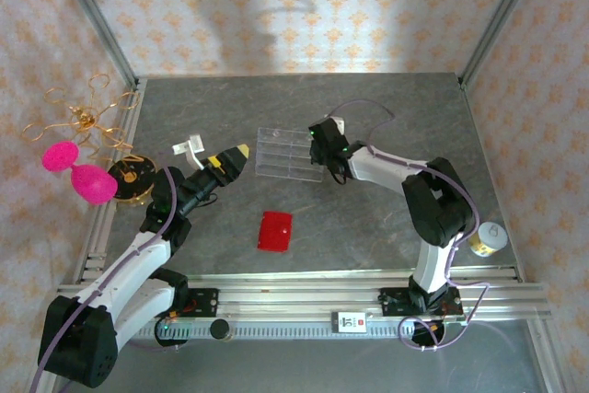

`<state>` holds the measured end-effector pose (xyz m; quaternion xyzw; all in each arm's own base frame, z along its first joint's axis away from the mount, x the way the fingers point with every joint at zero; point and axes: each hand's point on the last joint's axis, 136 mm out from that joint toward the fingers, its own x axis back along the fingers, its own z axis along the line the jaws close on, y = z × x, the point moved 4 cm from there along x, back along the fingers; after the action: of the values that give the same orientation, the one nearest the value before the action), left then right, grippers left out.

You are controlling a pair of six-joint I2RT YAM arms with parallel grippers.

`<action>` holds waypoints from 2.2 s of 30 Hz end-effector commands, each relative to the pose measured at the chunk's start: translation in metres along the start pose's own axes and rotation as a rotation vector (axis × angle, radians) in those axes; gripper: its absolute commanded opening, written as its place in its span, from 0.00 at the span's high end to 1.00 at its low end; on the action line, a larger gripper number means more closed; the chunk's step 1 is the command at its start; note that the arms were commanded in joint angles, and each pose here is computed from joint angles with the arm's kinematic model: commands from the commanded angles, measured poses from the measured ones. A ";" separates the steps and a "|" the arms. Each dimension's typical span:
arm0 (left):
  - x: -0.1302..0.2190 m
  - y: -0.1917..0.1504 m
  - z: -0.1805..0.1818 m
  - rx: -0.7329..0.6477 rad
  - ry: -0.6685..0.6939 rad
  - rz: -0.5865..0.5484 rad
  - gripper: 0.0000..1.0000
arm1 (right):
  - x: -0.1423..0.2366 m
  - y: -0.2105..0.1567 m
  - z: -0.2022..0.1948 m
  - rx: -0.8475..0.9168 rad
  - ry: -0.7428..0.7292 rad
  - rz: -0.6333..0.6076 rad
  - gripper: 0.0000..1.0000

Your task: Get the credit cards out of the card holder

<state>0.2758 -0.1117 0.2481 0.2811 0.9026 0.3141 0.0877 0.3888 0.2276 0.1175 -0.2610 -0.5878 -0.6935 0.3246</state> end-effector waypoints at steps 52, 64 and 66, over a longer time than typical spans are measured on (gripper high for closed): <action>0.003 -0.019 0.020 0.058 0.045 0.040 0.11 | -0.019 0.036 -0.036 -0.075 0.033 -0.029 0.62; 0.002 -0.022 0.022 0.062 0.044 0.054 0.11 | -0.006 0.042 -0.024 -0.035 0.146 -0.080 0.54; 0.003 -0.020 0.019 0.058 0.033 0.044 0.10 | 0.003 0.047 -0.023 -0.033 0.154 -0.112 0.53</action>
<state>0.2729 -0.1099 0.2078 0.2945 0.9111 0.2868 0.0297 0.4257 0.1993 0.1184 -0.2204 -0.5586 -0.7254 0.3363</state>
